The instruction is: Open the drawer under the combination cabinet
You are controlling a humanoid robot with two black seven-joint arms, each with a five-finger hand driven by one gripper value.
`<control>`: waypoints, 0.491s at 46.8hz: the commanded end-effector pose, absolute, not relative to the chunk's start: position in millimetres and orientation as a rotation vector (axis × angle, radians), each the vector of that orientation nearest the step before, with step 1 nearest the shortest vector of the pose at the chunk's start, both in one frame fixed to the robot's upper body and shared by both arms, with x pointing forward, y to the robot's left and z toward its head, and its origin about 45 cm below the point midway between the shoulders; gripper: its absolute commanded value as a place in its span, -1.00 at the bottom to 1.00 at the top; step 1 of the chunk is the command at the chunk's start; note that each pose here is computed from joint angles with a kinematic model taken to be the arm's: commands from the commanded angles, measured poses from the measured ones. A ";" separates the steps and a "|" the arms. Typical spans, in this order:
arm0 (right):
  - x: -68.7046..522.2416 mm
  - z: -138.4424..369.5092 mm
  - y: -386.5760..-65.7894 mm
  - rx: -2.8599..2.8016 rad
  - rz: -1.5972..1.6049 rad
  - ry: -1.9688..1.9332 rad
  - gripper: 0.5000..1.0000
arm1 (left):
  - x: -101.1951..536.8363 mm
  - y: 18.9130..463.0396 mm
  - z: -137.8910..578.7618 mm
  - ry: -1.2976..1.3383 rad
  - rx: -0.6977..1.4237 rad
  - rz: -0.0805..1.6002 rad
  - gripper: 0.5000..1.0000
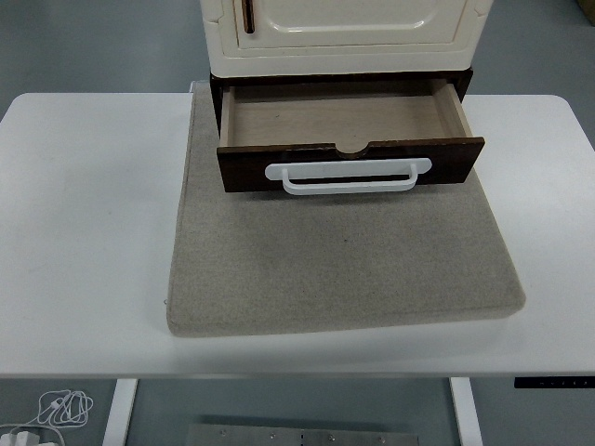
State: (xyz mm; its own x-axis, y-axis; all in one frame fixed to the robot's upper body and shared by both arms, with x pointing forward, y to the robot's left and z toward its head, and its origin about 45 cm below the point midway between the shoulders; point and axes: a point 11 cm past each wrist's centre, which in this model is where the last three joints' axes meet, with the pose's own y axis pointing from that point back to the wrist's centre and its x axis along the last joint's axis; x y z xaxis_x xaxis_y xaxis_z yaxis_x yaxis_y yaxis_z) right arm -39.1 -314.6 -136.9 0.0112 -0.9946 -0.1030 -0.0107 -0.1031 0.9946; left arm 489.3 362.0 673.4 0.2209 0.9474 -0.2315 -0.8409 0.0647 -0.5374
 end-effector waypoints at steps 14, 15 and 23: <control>-40.2 -136.9 -314.4 1.299 -1.272 -1.155 0.70 | 542.5 378.9 548.8 0.239 -0.623 1.547 1.00; -40.1 -136.9 -314.5 1.299 -1.273 -1.156 0.70 | 543.8 379.0 542.4 0.259 -0.623 1.549 1.00; -40.0 -136.9 -313.9 1.300 -1.274 -1.156 0.70 | 549.8 377.4 490.4 0.452 -0.643 1.525 1.00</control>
State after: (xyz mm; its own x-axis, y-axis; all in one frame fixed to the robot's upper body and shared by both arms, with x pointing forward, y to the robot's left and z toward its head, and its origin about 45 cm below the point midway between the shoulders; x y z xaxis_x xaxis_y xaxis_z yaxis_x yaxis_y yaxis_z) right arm -40.1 -314.1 -136.9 0.0123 -0.9944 -0.1053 -0.0088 -0.1054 0.9944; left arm 548.3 377.7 509.5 0.0228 0.8010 -0.5982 -0.9872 -0.0766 -0.1401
